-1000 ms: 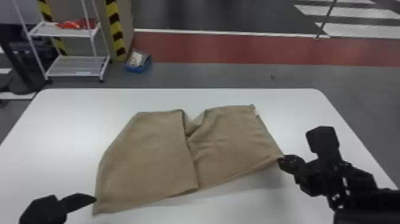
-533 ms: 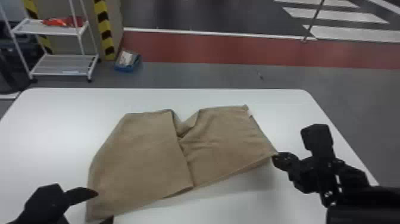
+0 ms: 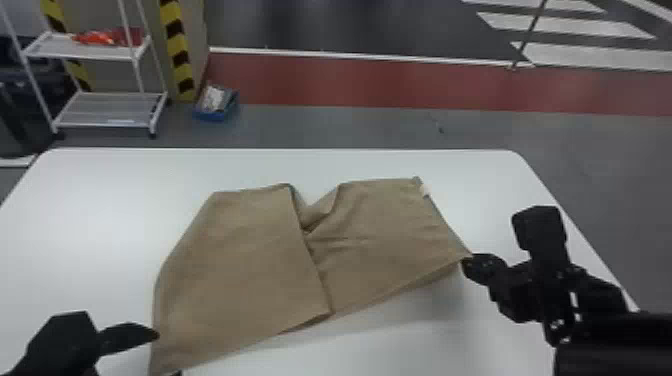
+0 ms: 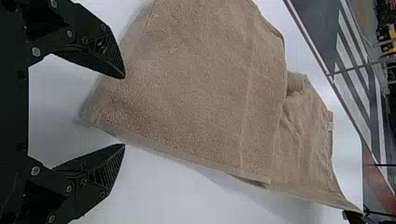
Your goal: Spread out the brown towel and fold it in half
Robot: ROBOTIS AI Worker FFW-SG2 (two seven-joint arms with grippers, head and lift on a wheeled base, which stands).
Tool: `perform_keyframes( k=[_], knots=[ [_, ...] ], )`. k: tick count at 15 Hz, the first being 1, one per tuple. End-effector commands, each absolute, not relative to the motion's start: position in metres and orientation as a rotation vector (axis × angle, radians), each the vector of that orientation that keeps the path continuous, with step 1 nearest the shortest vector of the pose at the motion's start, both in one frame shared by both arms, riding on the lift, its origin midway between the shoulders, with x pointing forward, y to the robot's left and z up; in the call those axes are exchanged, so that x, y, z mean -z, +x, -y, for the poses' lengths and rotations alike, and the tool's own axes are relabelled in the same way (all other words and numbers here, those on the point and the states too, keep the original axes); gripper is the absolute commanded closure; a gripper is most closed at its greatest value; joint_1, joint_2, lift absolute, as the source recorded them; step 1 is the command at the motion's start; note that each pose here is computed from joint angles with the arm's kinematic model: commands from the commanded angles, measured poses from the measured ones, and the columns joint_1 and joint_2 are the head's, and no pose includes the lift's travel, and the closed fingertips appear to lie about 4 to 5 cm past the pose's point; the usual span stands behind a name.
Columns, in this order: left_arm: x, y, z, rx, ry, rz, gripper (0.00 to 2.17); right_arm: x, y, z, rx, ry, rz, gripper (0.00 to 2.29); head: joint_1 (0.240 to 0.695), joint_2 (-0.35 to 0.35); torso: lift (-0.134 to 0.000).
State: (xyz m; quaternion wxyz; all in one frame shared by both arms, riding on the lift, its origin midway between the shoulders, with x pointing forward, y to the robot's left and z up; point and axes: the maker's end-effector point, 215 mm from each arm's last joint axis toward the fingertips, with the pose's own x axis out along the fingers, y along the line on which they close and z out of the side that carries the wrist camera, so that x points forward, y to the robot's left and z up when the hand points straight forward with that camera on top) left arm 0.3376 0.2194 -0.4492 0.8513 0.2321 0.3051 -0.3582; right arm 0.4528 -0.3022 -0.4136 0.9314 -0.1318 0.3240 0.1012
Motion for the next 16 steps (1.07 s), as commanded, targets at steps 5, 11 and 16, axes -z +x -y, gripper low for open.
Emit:
perform_keyframes(
  k=[5, 11, 16],
  knots=[
    [0.442, 0.331, -0.209, 0.778, 0.501, -0.617, 0.70, 0.413, 0.453, 0.300, -0.211, -0.267, -0.661, 1.18, 0.695, -0.122, -0.128],
    [0.448, 0.330, -0.220, 0.764, 0.527, -0.650, 1.35, 0.410, 0.456, 0.296, -0.219, -0.266, -0.653, 1.18, 0.695, -0.124, -0.128],
    [0.439, 0.338, -0.227, 0.747, 0.520, -0.633, 1.43, 0.409, 0.457, 0.298, -0.215, -0.266, -0.650, 1.18, 0.695, -0.111, -0.128]
  ],
)
